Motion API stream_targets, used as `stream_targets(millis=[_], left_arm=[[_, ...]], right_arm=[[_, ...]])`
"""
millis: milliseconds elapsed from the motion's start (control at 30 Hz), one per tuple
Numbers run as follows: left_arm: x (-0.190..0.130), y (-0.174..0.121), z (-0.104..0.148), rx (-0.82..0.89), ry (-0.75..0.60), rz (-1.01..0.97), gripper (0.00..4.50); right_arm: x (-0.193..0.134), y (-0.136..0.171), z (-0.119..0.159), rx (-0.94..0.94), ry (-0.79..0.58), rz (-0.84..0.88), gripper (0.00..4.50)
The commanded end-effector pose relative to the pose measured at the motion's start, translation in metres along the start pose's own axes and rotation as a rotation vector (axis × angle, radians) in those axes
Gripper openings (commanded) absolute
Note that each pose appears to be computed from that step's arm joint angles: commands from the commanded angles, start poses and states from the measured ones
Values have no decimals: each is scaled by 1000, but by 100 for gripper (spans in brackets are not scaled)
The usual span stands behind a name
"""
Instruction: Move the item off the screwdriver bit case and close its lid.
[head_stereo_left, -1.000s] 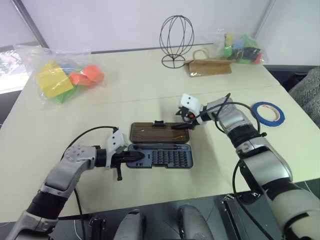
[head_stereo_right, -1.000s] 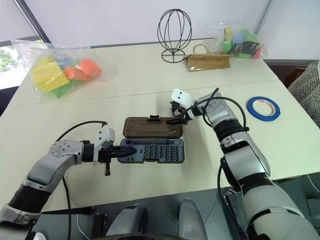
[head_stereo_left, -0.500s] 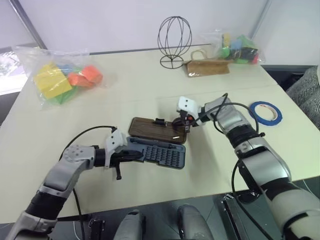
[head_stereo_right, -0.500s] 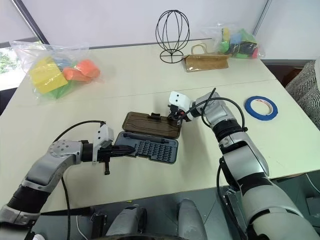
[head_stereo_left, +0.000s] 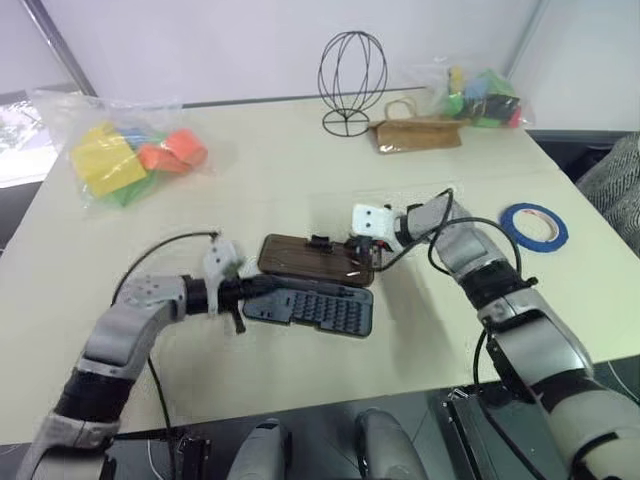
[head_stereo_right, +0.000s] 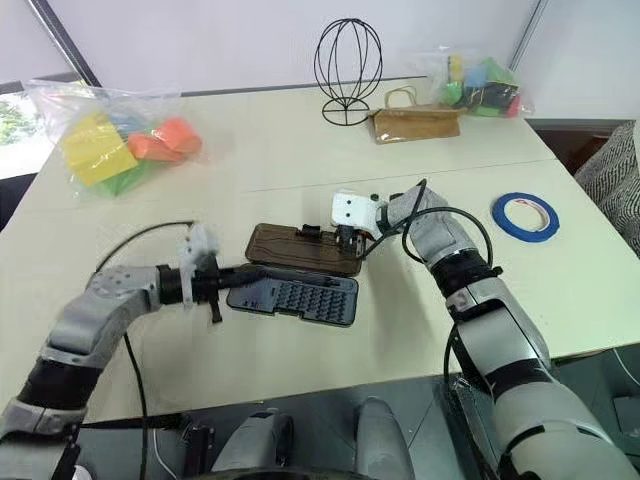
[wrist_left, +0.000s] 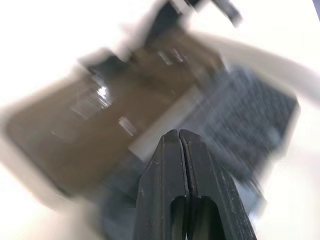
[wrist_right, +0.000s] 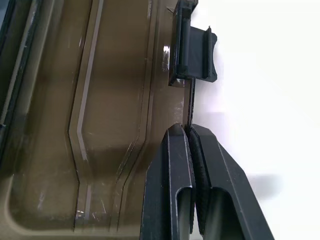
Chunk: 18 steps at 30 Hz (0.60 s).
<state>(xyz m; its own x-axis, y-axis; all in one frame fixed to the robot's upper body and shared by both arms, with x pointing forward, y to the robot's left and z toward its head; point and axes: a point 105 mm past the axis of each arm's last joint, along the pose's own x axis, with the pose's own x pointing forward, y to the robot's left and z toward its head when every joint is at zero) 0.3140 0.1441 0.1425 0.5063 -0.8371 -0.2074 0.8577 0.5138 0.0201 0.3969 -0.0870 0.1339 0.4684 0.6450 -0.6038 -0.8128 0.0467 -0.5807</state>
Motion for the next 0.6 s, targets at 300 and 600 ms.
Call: stream_targets(millis=[300, 600], left_arm=[[-32, 66, 53, -118, -198, 239, 0], [-10, 98, 19, -209, -146, 310, 0]], right_arm=[[-30, -6, 45, -319, -76, -271, 5], [-42, 5, 61, -380, -103, -325, 5]])
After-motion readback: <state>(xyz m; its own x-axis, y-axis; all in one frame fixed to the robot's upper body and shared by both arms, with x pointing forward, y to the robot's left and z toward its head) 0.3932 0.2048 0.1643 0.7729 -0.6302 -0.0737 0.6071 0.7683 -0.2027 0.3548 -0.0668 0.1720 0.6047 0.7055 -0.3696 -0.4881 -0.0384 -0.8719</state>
